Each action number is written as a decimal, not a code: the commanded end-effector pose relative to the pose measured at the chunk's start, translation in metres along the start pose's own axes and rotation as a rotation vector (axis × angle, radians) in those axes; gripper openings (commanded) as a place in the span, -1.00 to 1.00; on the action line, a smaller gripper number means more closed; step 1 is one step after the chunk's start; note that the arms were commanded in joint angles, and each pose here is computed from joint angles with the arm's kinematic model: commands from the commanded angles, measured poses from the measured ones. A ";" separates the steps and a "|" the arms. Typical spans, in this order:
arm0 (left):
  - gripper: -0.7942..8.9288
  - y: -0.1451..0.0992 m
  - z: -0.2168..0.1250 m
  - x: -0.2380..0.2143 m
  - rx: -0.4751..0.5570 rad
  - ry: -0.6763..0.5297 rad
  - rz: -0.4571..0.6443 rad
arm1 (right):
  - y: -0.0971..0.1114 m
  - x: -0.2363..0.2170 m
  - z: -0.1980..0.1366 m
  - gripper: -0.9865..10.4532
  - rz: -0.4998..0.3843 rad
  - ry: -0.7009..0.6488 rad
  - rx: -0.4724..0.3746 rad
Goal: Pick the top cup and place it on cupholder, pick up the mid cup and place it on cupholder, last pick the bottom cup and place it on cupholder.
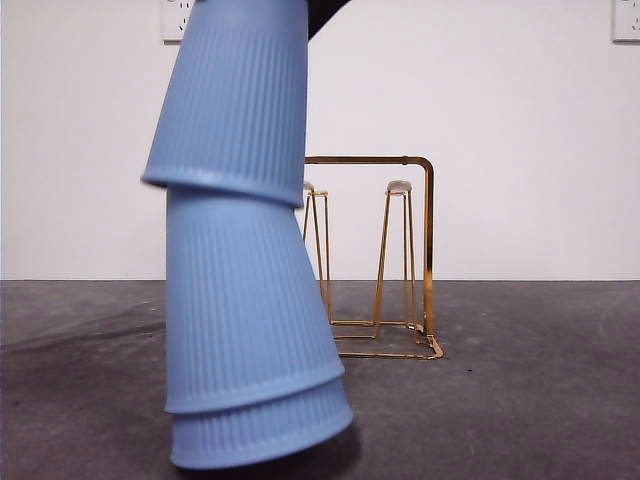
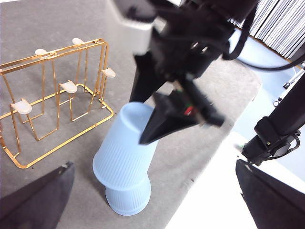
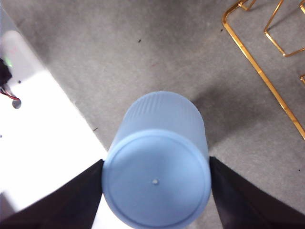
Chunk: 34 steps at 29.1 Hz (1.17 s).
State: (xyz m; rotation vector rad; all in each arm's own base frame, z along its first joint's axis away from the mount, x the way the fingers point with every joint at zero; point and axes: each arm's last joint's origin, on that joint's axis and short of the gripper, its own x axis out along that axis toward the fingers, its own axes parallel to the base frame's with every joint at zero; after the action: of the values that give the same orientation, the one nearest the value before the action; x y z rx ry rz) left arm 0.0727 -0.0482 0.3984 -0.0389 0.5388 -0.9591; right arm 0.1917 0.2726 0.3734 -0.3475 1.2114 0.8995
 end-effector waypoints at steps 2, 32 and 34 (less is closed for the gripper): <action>0.32 -0.003 0.005 -0.003 0.026 -0.023 -0.007 | 0.006 -0.017 -0.011 -0.36 0.000 0.029 0.012; 0.32 -0.003 0.005 -0.003 0.020 -0.025 -0.007 | -0.065 -0.082 -0.032 -0.36 -0.336 -0.162 0.204; 0.32 -0.003 0.006 -0.003 0.021 -0.027 -0.006 | -0.072 -0.076 -0.028 -0.36 -0.344 -0.140 0.214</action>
State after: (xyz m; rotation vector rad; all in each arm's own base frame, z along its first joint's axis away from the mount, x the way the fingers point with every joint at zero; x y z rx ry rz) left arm 0.0729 -0.0483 0.3988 -0.0388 0.5330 -0.9592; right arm 0.2268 0.1766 0.4186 -0.2564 0.9996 0.4759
